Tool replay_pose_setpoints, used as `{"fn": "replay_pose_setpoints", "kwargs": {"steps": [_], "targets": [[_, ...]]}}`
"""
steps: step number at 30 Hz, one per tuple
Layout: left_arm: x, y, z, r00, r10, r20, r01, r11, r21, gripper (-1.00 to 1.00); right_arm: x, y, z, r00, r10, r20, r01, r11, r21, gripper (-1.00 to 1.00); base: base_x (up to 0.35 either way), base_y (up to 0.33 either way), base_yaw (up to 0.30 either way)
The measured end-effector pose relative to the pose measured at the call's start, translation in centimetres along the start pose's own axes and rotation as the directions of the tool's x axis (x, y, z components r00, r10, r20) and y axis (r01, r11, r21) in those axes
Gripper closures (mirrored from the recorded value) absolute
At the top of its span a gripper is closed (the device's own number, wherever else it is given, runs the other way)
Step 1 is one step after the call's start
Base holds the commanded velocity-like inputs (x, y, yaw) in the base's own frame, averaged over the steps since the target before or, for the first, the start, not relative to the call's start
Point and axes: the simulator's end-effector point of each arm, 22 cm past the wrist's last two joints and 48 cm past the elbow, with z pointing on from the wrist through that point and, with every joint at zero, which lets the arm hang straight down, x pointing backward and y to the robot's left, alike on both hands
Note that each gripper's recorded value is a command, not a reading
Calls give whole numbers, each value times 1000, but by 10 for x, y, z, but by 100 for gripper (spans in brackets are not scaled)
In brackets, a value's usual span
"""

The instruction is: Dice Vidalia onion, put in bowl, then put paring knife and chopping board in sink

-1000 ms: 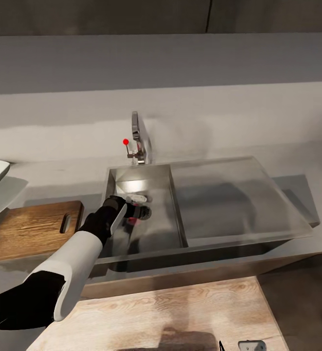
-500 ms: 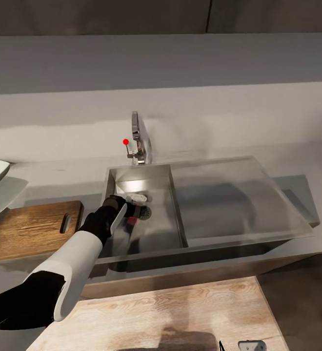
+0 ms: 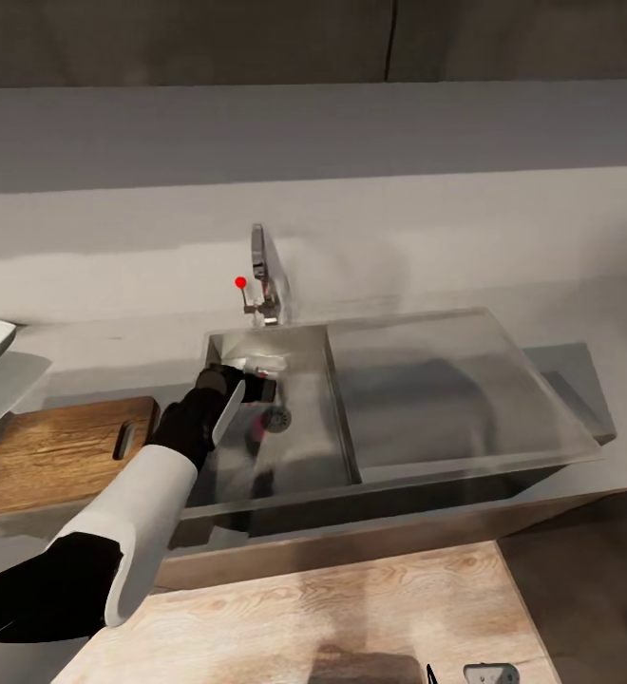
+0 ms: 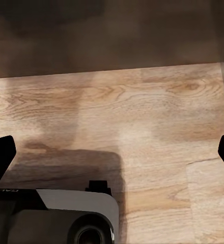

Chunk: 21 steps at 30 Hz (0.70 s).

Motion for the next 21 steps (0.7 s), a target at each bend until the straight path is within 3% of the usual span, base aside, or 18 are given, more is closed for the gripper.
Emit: {"fn": "replay_pose_setpoints", "kwargs": {"steps": [4, 9, 14, 18, 21], "targets": [[-40, -1, -23, 995, 1, 95, -2, 1000, 2, 100, -3, 0, 0, 1000, 0, 6, 0, 1000, 0, -100, 0, 0, -19], [-64, -2, -47, 990, 3, 140, -4, 1000, 2, 100, -6, 0, 0, 1000, 1, 14, -1, 1000, 1, -100, 0, 0, -3], [-63, -9, -82, 986, -6, 170, 4, 1000, 14, 100, -9, -1, -1, 1000, 1, 22, -1, 1000, 1, -100, 0, 0, 0], [-59, -15, -117, 969, -21, 245, 14, 1000, 28, 100, -12, -1, -1, 1000, 1, 28, -1, 1000, 2, -100, 0, 0, 0], [-46, -15, -133, 962, -28, 273, 21, 999, 29, 100, -14, -1, -1, 999, 1, 32, -1, 1000, 2, -100, 0, 0, 0]]}}
